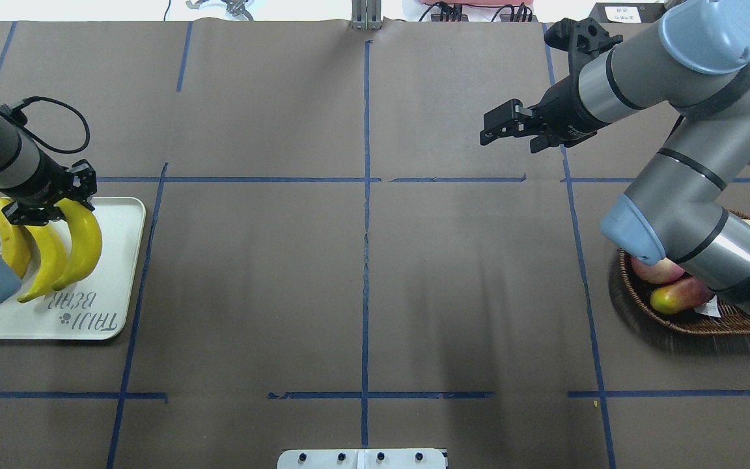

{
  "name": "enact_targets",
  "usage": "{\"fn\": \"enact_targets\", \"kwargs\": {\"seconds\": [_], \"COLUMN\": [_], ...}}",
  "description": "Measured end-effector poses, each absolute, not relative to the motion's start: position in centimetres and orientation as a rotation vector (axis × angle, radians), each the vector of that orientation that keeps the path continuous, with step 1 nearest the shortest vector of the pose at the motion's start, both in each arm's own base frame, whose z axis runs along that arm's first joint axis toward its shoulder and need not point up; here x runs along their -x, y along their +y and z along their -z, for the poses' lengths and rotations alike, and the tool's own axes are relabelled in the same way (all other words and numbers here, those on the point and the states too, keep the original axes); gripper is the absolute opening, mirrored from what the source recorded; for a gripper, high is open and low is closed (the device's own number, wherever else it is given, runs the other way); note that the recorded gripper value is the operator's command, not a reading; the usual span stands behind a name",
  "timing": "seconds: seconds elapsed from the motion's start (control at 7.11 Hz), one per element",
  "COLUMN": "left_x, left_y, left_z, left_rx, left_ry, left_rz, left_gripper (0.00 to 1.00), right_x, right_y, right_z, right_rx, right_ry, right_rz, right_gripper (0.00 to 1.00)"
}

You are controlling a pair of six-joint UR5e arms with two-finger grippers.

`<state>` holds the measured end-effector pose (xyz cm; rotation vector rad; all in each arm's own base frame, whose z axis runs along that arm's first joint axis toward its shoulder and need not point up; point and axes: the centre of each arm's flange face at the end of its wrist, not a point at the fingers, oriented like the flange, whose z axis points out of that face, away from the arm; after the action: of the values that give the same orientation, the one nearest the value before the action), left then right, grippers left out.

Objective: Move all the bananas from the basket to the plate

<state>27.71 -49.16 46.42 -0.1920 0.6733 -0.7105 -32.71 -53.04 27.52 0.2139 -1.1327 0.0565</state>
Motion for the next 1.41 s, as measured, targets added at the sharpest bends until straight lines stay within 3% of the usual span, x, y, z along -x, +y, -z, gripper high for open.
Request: {"fn": "enact_targets", "kwargs": {"seconds": [0.14, 0.28, 0.84, 1.41], "left_x": [-27.5, -27.5, -27.2, -18.4], "left_y": [-49.1, -49.3, -50.1, -52.8], "left_z": [-48.0, -49.1, -50.0, -49.0], "left_rx": [0.181, 0.172, 0.123, 0.044], "left_ry": [0.651, 0.645, 0.669, 0.732], "left_rz": [0.694, 0.684, 0.587, 0.351], "left_gripper": [0.23, 0.99, 1.00, 1.00], "right_x": [32.4, 32.4, 32.7, 26.5], "right_y": [-53.1, -53.2, -53.6, -55.9], "right_z": [-27.6, -27.6, -28.5, -32.1], "right_rx": [-0.214, -0.213, -0.192, -0.203], "right_ry": [-1.133, -1.133, -1.083, -0.894], "right_rz": [-0.057, -0.057, -0.059, 0.056], "right_gripper": [1.00, 1.00, 1.00, 1.00]}}
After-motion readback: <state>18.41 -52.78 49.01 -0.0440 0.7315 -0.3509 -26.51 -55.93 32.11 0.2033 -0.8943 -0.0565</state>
